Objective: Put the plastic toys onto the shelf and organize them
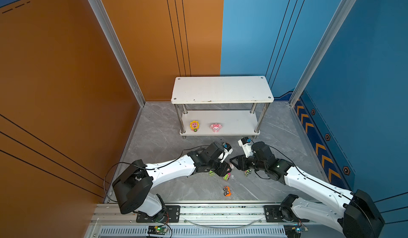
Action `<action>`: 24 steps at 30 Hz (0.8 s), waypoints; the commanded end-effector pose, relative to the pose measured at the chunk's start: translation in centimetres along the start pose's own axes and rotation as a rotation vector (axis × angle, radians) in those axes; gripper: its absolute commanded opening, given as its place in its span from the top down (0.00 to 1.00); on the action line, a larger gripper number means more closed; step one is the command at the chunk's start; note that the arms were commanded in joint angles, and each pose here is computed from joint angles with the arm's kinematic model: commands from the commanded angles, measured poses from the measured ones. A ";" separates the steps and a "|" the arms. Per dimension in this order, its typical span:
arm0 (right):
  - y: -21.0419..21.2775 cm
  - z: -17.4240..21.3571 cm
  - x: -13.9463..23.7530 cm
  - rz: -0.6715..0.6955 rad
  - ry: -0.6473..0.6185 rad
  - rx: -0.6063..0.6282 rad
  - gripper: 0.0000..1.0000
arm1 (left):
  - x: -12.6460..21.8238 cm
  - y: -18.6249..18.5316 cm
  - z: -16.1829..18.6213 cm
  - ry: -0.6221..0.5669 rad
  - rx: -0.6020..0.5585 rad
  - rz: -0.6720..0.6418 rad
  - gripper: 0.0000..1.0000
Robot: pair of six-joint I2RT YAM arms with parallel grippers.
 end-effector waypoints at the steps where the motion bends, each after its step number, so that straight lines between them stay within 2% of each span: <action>1: 0.6 -0.3 -0.7 -0.068 -0.005 -0.045 0.44 | 1.3 0.3 1.0 0.008 -0.006 0.016 0.79; 6: 0.3 0.2 -2.0 -0.089 0.046 -0.155 0.36 | 3.3 1.2 0.9 -0.076 0.007 -0.029 0.79; 10: 0.3 0.3 -3.0 -0.149 0.057 -0.260 0.34 | 4.8 1.5 0.8 -0.138 -0.029 -0.093 0.79; 11: 1.1 0.7 -3.4 -0.184 0.075 -0.263 0.35 | 5.0 1.3 0.3 -0.182 -0.044 -0.093 0.79; 15: 2.4 0.6 -4.2 -0.248 0.084 -0.290 0.35 | 5.6 1.4 0.2 -0.216 -0.055 -0.107 0.79; 20: 3.5 1.6 -5.0 -0.257 0.132 -0.297 0.36 | 5.8 2.0 0.1 -0.224 -0.041 -0.146 0.79; 24: 3.5 2.1 -4.8 -0.251 0.133 -0.309 0.33 | 5.9 2.7 0.1 -0.239 -0.010 -0.150 0.79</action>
Point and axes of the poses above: each gripper's point midway between its finger pads, its own x axis back along the fingers, its own y axis along the line the jaws close on, z = x × y, the point moved 9 cm from there along x, back along the fingers, and after that the axes turned 5 degrees about -x, right-handed, at the moved point
